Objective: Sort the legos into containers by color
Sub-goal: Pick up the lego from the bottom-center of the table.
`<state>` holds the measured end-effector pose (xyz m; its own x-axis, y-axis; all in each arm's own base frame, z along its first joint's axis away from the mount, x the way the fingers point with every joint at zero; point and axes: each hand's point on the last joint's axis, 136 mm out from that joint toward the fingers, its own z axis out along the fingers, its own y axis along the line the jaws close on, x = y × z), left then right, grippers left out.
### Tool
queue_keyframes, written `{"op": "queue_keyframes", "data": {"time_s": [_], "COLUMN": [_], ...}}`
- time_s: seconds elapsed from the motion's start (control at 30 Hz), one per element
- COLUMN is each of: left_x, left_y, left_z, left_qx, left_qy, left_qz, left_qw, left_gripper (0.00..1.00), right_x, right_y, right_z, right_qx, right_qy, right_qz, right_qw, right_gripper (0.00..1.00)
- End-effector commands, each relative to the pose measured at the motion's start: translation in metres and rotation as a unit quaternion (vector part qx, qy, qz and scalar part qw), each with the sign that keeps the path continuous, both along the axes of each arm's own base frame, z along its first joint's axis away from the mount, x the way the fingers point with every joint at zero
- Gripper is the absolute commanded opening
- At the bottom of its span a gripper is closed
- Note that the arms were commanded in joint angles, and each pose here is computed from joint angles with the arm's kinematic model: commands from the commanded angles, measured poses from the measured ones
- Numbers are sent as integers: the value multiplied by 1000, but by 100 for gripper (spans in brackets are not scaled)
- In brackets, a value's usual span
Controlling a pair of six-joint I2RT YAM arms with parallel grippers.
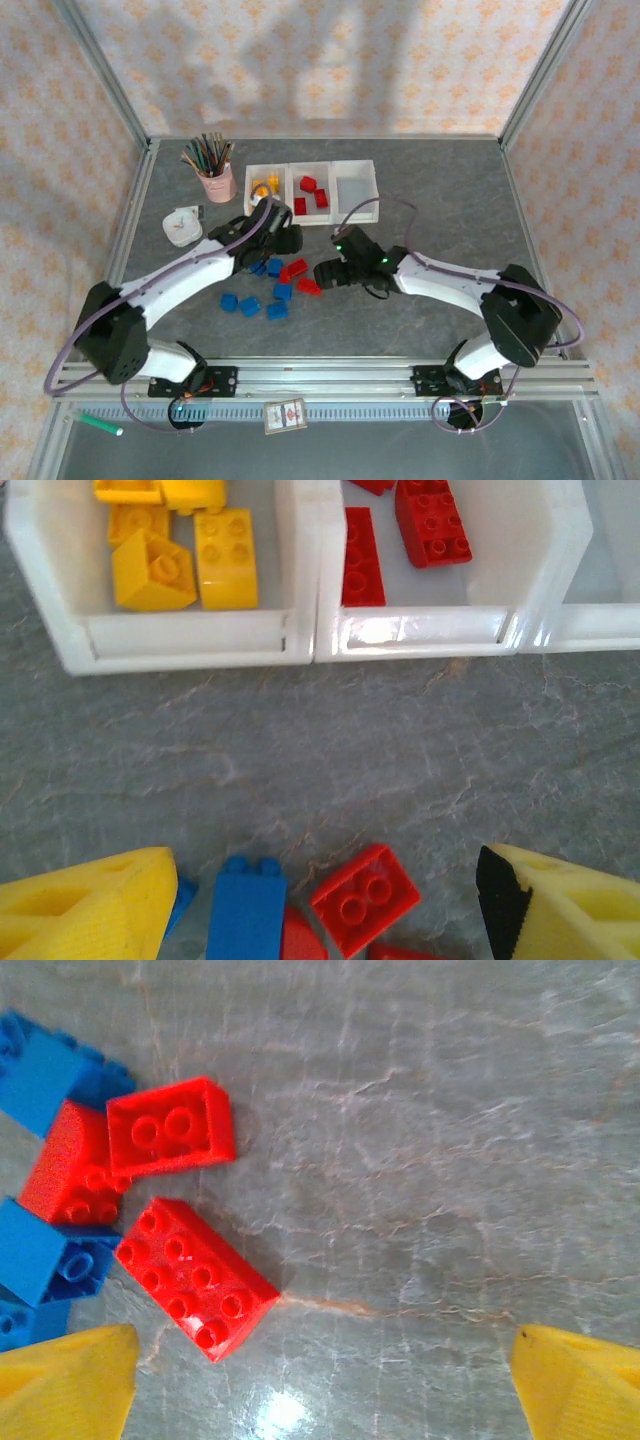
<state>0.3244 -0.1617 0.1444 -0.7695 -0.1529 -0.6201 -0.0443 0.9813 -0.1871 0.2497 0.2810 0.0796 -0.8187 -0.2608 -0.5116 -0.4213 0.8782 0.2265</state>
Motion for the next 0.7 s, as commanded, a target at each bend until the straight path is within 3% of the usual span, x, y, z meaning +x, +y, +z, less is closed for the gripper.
{"op": "queue_keyframes", "data": {"time_s": [0.0, 0.3, 0.5, 0.67], "left_x": [-12, -48, -55, -57], "left_y": [6, 34, 41, 43], "left_z": [12, 9, 9, 5], "left_qx": [-51, -85, -100, -99], "left_qy": [-24, -34, -41, -37], "left_qz": [30, 70, 84, 90], "left_qw": [998, 993, 991, 990], "left_gripper": [85, 99, 100, 99], "right_x": [-1, -9, -7, 0], "right_y": [8, 35, 45, 48], "right_z": [-4, -30, -41, -47], "right_qx": [-61, -116, -124, -136], "right_qy": [-38, -45, -41, -47], "right_qz": [37, 105, 123, 118], "right_qw": [997, 987, 984, 983], "right_gripper": [91, 83, 82, 73]}}
